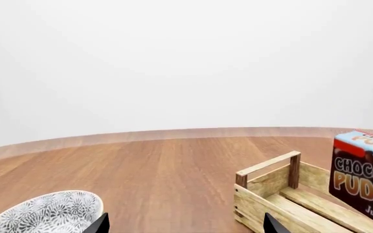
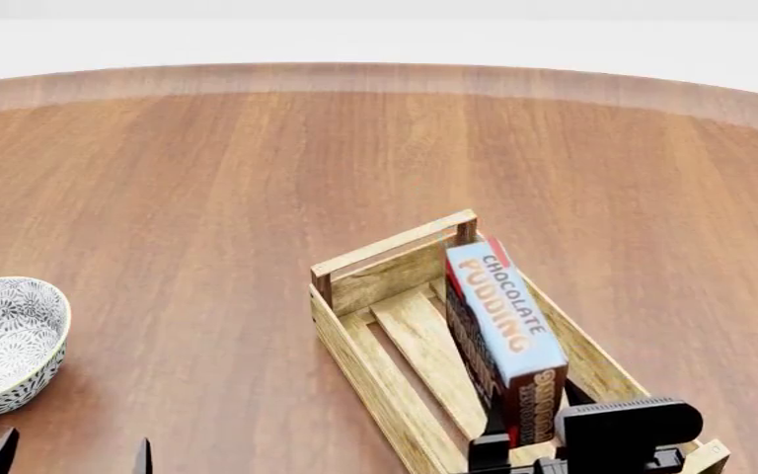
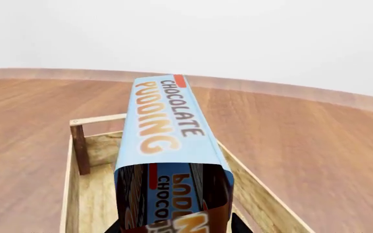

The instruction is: Pick up the chocolate pudding and put it in the tray.

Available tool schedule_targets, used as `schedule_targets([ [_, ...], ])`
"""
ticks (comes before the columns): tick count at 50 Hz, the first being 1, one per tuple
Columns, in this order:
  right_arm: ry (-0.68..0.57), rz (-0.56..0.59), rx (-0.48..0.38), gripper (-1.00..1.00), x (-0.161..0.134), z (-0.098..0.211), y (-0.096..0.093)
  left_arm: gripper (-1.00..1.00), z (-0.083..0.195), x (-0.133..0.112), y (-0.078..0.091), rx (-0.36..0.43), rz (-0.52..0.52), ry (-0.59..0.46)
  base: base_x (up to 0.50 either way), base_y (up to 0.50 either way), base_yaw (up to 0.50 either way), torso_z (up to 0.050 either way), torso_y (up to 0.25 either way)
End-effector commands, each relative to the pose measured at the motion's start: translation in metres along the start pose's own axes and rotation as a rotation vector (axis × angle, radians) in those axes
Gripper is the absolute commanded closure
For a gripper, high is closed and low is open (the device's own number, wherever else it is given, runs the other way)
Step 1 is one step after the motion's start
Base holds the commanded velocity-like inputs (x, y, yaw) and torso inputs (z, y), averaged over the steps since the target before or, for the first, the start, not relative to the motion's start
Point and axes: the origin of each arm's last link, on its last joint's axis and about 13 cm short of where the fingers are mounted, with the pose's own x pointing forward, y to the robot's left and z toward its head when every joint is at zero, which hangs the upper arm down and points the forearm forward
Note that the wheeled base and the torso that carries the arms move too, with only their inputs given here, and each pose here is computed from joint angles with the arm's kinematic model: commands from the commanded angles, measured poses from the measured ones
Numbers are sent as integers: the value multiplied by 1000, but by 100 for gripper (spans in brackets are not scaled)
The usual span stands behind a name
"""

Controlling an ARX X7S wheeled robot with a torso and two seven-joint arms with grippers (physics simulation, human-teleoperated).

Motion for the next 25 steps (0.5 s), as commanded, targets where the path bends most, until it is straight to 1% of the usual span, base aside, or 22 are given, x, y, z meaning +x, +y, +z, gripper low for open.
schedule_targets([
  [1, 3, -5, -45, -100, 1, 0, -1, -100, 0, 0, 0, 1, 0, 0, 0, 0, 0, 0, 0],
  [5, -3, -8, -44, -100, 1, 4, 0, -100, 1, -1, 0, 1, -2, -1, 0, 0, 0, 0, 0],
  [17, 6, -19, -62, -100, 1, 2, -2, -100, 0, -1, 0, 0, -2, -3, 0, 0, 0, 0, 0],
  [25, 8, -19, -59, -100, 2, 1, -1, -100, 2, -1, 0, 0, -2, -3, 0, 0, 0, 0, 0],
])
